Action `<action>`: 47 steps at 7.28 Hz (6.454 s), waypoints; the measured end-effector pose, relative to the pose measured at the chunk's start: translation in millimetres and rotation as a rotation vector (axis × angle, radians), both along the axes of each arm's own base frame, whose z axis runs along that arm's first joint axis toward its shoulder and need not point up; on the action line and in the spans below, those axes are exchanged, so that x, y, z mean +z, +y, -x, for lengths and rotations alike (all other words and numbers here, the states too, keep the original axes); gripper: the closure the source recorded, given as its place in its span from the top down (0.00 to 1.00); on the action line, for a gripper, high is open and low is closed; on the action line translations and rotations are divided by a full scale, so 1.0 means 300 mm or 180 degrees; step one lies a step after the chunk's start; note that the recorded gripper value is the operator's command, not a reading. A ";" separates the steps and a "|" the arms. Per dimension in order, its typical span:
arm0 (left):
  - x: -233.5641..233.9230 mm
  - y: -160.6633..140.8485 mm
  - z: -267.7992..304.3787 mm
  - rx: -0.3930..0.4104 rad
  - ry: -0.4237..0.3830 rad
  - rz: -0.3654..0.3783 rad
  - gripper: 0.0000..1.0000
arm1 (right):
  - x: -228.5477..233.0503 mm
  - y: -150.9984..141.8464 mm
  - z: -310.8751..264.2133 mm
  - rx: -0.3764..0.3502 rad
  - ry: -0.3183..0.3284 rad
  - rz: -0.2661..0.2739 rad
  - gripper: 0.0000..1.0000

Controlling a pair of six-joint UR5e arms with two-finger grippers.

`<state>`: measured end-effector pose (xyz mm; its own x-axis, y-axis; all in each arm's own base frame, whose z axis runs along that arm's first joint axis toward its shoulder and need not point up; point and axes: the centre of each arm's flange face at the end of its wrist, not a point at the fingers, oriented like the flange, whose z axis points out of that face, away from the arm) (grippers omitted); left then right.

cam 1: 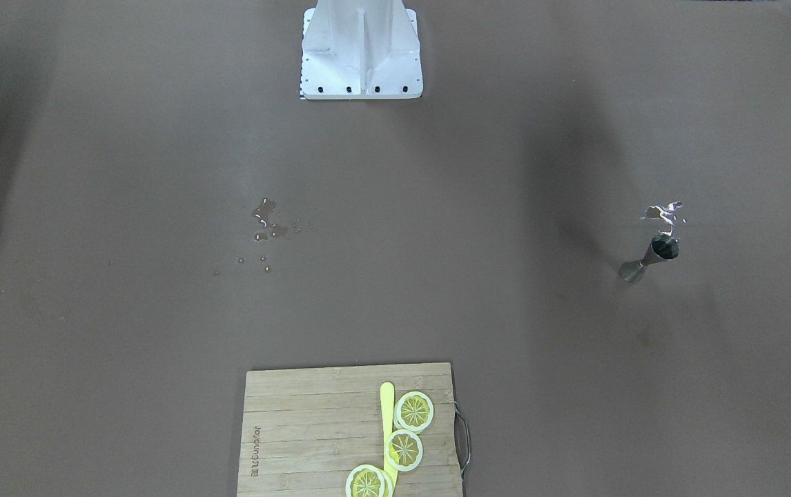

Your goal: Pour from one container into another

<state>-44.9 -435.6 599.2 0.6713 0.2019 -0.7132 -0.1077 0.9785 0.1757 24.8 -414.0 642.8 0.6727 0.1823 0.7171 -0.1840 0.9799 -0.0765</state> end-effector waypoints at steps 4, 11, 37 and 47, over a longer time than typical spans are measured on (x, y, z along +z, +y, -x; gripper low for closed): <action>0.152 0.110 0.068 -0.0069 -0.0004 0.0328 0.98 | 0.027 0.033 -0.006 -0.0115 0.0084 -0.0076 1.00; 0.159 0.110 0.127 0.0035 -0.0125 0.0470 0.98 | -0.008 0.070 -0.018 -0.0508 0.0213 -0.0536 1.00; 0.105 0.060 0.126 -0.0248 -0.0130 0.0419 0.98 | -0.037 0.049 0.005 -0.0573 0.0252 -0.0535 1.00; 0.107 0.063 0.125 -0.0247 -0.0126 0.0428 0.98 | -0.026 0.057 0.005 -0.0579 0.0279 -0.0512 1.00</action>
<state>-82.6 -416.8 631.3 0.7092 0.0527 -0.7030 -0.0350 0.9986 0.0396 23.2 -396.9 635.0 0.7449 -0.0591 0.6645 -0.0026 0.9958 0.0915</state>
